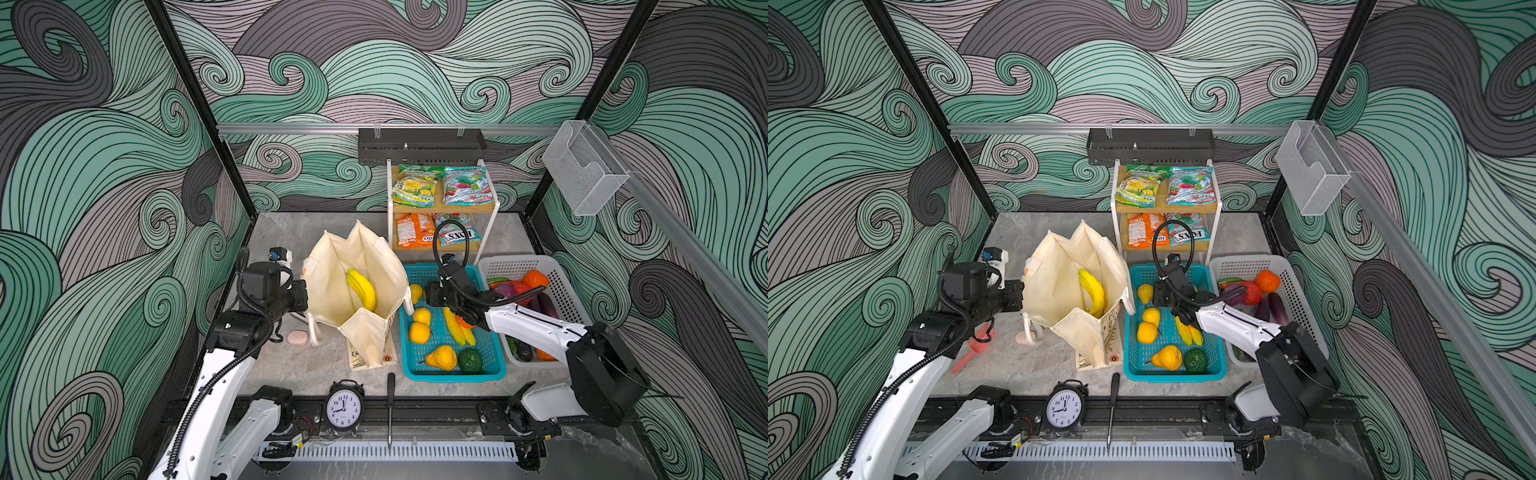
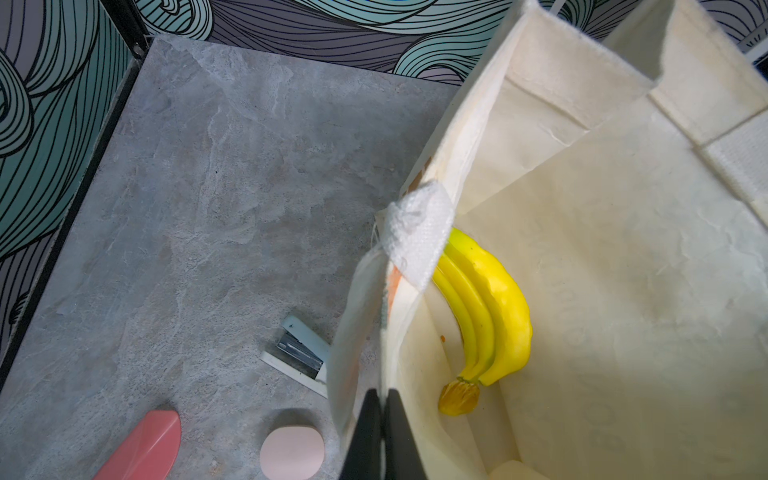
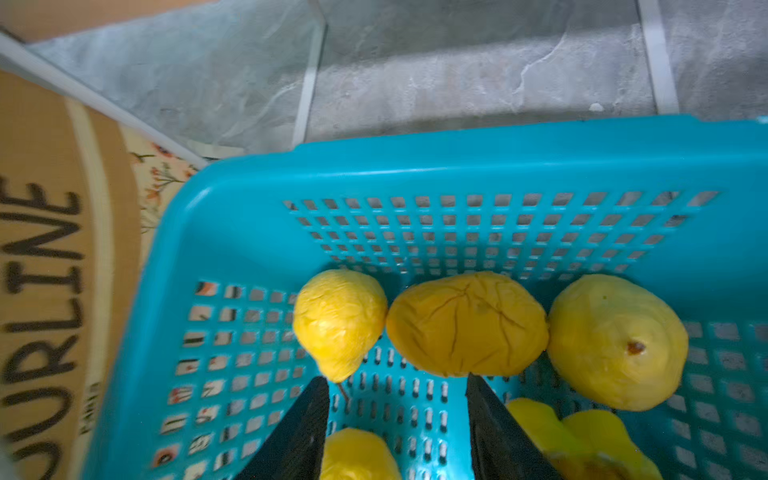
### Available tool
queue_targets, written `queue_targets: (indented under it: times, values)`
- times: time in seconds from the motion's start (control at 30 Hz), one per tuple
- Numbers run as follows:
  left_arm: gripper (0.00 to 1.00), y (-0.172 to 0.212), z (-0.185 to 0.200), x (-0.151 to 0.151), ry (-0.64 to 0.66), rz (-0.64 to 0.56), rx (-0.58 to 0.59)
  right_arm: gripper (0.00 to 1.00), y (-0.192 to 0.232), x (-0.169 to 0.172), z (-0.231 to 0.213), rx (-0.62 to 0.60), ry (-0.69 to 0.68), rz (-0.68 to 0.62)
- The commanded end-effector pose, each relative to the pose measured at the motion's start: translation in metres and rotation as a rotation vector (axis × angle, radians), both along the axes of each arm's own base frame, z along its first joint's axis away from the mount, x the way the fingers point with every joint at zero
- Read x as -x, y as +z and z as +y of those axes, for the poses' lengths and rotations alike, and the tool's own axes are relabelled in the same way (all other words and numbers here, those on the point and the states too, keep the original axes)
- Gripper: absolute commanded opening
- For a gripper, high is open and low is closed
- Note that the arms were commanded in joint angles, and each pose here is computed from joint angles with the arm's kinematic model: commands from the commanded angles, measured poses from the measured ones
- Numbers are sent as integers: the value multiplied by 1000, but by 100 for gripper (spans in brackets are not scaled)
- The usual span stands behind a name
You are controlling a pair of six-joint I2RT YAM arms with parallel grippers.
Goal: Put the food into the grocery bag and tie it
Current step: 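Lower the right gripper onto the yellow mango and grasp it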
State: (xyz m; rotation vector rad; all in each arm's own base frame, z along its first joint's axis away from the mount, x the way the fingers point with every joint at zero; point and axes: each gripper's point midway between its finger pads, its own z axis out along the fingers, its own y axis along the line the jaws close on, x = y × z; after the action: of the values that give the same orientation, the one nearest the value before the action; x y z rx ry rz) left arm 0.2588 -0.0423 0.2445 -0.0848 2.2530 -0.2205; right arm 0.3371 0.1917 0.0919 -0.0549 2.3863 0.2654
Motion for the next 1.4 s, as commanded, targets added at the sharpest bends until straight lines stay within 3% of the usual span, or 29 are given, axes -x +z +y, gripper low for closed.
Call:
queue_targets:
  times: [0.0, 0.23, 0.47, 0.67, 0.97, 1.37]
  values:
    - [0, 3, 1, 0, 4, -9, 2, 55, 4, -17, -14, 109, -56, -57]
    - [0, 3, -1, 0, -5, -8, 7, 73, -7, -23, -14, 172, -54, -63]
    - [0, 4, 0, 0, -3, -16, 7, 80, -29, -24, 2, 128, -23, 1]
    - [0, 3, 0, 0, -5, -12, 5, 76, -31, -15, 13, 72, 13, 37]
    - [0, 2, 0, 0, -3, -9, 3, 81, -43, -11, -2, 134, -14, 77]
    - [0, 3, -1, 0, -7, -13, 7, 64, -60, -10, -5, 172, -17, 118]
